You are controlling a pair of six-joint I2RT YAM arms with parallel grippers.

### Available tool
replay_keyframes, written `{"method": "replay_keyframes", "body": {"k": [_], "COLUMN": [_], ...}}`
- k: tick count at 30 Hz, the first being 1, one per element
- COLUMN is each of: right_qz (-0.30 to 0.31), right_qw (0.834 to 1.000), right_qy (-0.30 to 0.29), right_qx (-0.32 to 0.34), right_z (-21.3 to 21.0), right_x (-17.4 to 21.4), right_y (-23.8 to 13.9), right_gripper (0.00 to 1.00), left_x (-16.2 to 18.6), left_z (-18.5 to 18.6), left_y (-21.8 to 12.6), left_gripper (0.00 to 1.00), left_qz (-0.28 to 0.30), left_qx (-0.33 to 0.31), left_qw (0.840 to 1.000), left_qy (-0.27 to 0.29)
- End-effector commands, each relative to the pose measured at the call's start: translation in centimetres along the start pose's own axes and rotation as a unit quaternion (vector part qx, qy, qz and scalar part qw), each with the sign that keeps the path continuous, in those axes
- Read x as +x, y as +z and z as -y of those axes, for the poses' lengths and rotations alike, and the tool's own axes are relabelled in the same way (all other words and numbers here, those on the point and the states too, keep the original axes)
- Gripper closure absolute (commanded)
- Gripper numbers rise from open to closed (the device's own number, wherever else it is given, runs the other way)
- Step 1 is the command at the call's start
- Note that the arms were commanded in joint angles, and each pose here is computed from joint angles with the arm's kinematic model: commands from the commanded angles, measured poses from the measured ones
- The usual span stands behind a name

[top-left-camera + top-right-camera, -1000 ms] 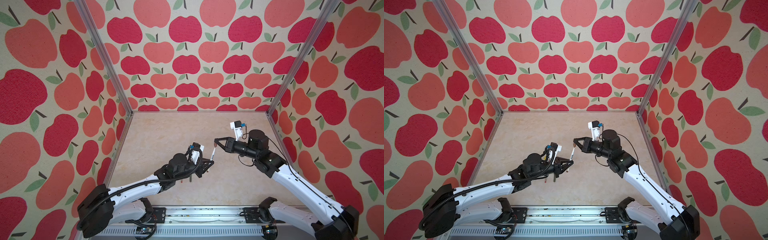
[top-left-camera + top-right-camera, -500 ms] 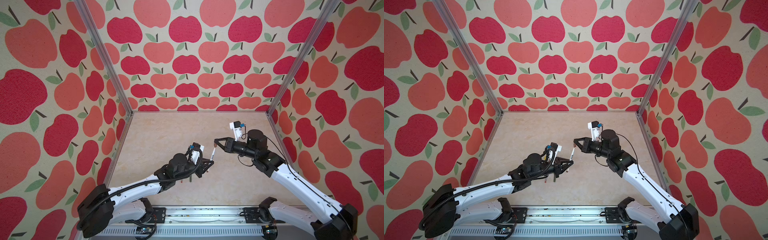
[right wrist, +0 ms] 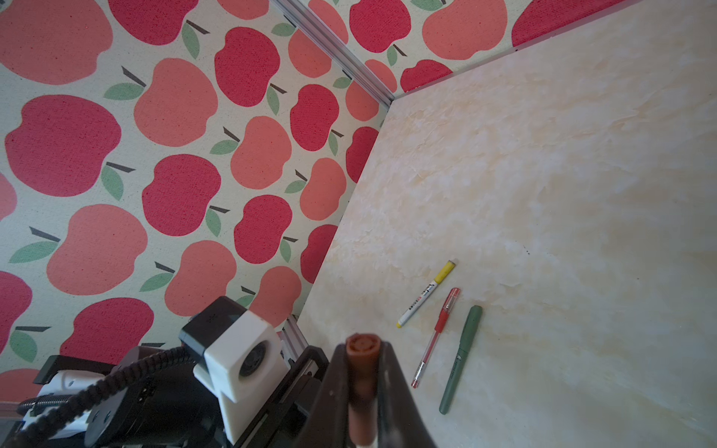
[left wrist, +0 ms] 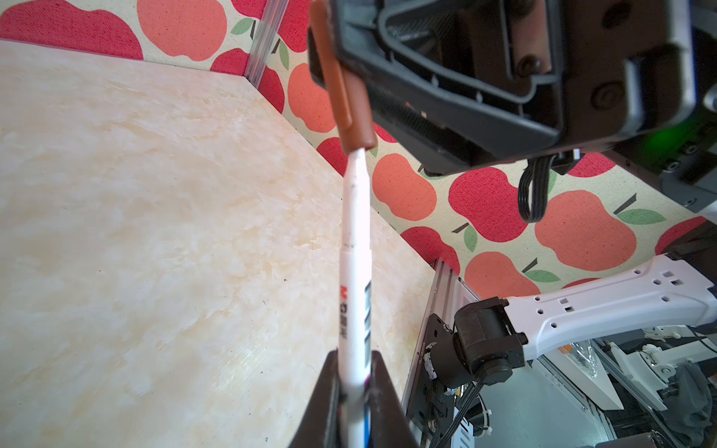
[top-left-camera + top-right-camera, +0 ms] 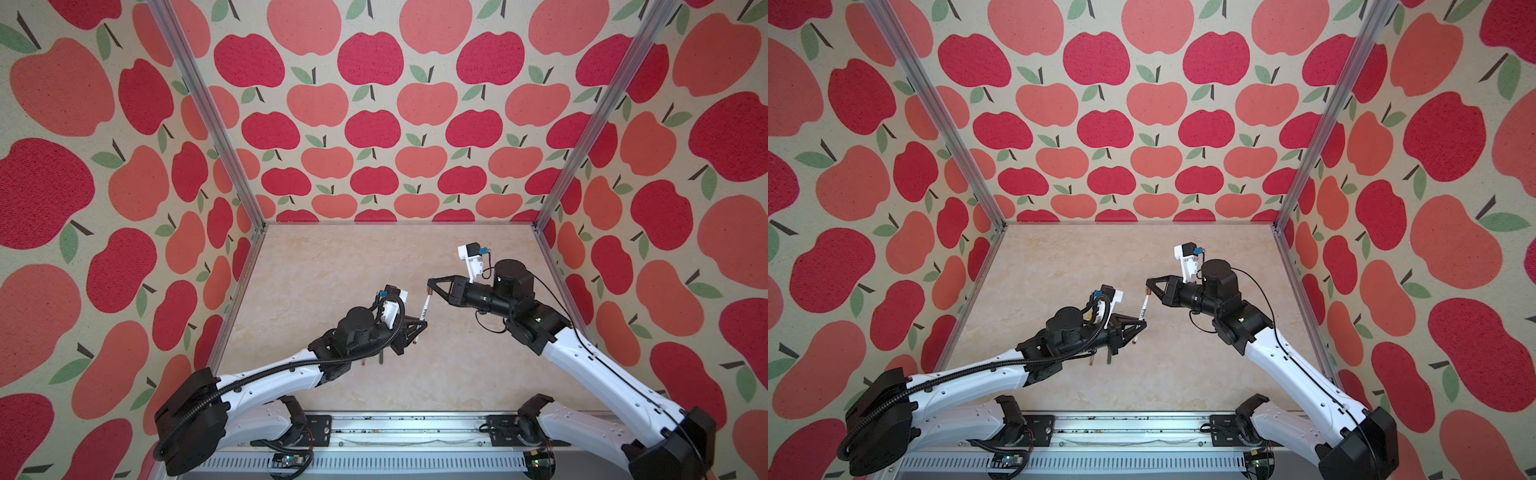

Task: Insert the pens into the pen caps
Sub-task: 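Align the brown cap above the white marker tip with the right gripper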

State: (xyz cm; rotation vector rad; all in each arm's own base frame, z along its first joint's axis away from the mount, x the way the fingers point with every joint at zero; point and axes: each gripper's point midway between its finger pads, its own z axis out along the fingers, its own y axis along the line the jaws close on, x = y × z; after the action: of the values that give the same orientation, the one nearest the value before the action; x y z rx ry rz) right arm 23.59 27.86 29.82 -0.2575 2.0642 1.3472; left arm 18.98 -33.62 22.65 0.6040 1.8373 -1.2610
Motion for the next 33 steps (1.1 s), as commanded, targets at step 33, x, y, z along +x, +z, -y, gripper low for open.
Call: {"method": "replay_keyframes", "body": {"k": [33], "right_qz": [-0.013], "right_qw": [0.999], "right_qy": [-0.029], "right_qx": [-0.017], "right_z": [-1.5], "right_x": [2.1], "right_y": [0.4], "right_gripper": [0.93], "left_x": [-3.0], "left_z": [0.5], "left_y": [-1.1], "left_gripper": [1.0], "left_qz": [0.089], "left_qx": [0.003], "left_qw": [0.996], "left_qy": [0.023]}}
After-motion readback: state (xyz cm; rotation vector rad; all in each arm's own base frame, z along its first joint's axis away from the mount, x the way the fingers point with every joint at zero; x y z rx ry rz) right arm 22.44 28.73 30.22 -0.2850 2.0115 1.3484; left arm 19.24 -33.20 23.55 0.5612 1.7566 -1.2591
